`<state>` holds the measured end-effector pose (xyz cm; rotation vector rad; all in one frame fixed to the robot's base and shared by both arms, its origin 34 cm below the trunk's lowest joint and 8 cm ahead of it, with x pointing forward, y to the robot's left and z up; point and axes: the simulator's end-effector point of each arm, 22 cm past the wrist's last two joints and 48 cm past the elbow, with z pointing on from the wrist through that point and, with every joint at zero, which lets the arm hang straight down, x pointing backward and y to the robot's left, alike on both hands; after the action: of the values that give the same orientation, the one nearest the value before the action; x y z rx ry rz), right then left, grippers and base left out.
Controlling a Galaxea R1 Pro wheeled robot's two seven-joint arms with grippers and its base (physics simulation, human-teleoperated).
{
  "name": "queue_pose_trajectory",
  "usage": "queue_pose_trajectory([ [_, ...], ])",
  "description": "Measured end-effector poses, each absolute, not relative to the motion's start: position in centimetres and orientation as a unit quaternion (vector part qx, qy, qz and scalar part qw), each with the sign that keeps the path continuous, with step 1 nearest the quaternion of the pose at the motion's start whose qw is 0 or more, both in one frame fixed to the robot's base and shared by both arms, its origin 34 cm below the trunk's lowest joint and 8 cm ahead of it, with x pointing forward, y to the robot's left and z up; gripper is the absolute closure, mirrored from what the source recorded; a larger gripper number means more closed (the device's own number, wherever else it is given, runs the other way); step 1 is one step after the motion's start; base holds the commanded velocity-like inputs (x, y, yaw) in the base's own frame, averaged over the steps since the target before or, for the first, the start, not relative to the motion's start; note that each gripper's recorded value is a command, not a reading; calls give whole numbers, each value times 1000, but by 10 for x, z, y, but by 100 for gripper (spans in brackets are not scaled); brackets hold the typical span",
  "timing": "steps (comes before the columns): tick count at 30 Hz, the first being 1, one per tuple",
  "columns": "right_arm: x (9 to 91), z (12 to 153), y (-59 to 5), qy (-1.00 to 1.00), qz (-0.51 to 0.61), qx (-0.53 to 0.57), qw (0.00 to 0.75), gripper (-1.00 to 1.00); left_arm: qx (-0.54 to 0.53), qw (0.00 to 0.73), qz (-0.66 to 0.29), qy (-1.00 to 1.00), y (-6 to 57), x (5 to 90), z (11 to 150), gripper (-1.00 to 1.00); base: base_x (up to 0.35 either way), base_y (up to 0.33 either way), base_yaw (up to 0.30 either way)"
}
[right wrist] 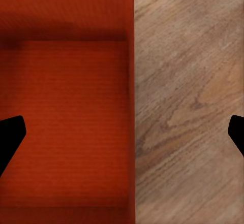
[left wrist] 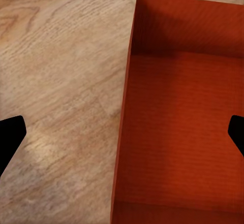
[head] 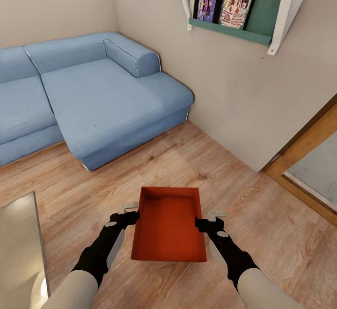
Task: Move the two storage containers from the living room to the garage. In the garage, place one container on the floor and stack the other container on top of it (either order is fine).
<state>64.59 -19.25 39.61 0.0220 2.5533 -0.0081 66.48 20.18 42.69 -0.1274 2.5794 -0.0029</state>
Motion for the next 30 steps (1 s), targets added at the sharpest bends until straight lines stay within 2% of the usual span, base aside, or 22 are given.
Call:
queue_pose_trajectory([
  [30, 644, 380, -193, 957, -3, 8, 290, -100, -47, 276, -2, 960, 200, 663, 411, -100, 0, 0, 0],
])
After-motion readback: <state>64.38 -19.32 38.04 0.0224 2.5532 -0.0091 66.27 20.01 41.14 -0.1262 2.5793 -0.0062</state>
